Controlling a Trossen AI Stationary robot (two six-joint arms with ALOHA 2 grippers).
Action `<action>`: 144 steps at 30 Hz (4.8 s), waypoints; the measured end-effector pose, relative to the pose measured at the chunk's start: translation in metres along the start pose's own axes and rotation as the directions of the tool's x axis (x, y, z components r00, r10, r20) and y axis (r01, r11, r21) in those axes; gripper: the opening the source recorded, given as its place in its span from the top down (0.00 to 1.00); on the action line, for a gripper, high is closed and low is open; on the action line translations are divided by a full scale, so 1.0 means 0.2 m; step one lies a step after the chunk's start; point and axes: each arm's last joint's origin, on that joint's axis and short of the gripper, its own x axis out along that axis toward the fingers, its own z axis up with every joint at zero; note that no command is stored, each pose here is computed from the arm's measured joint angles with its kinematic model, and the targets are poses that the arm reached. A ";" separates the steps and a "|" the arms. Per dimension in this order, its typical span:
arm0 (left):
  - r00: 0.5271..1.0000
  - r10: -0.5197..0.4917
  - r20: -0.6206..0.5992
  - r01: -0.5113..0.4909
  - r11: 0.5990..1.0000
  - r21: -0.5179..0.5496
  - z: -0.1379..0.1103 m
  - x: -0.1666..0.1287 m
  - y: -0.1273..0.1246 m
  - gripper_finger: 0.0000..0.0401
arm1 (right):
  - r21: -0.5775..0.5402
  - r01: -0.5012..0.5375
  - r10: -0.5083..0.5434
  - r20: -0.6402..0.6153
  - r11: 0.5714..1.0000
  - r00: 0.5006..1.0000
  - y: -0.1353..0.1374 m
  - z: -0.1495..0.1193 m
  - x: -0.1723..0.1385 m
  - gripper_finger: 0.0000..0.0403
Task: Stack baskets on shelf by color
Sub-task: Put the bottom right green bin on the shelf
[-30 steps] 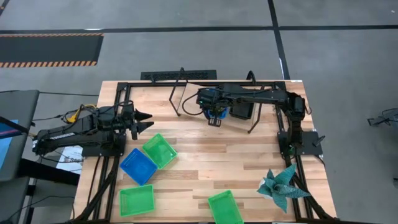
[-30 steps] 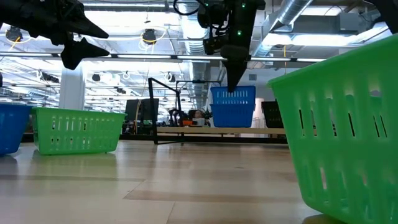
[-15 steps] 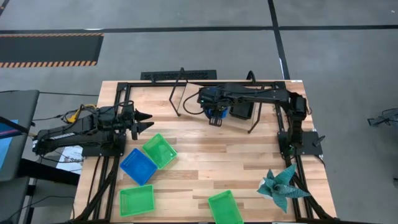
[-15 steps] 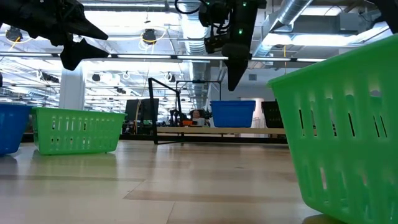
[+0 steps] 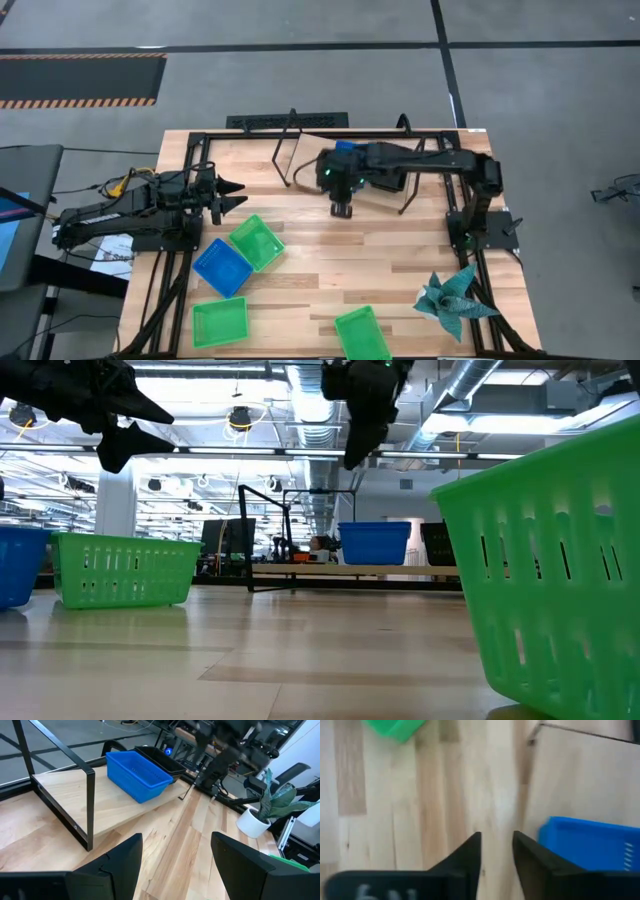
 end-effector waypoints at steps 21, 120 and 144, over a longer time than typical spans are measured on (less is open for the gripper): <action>0.998 0.018 -0.061 -0.019 1.000 -0.019 -0.03 0.00 0.01 0.43 | -0.370 -0.120 0.239 0.293 0.921 0.926 0.61 0.18 0.38 0.88; 0.997 0.052 -0.051 -0.052 0.999 -0.001 -0.03 0.00 0.02 0.43 | -0.359 -0.133 0.091 -0.132 0.924 0.987 1.54 -0.48 0.36 0.97; 0.997 0.052 -0.050 -0.050 0.998 0.031 -0.03 0.00 0.02 0.43 | -0.194 0.280 -0.211 0.312 0.940 0.926 0.59 0.06 -0.13 0.99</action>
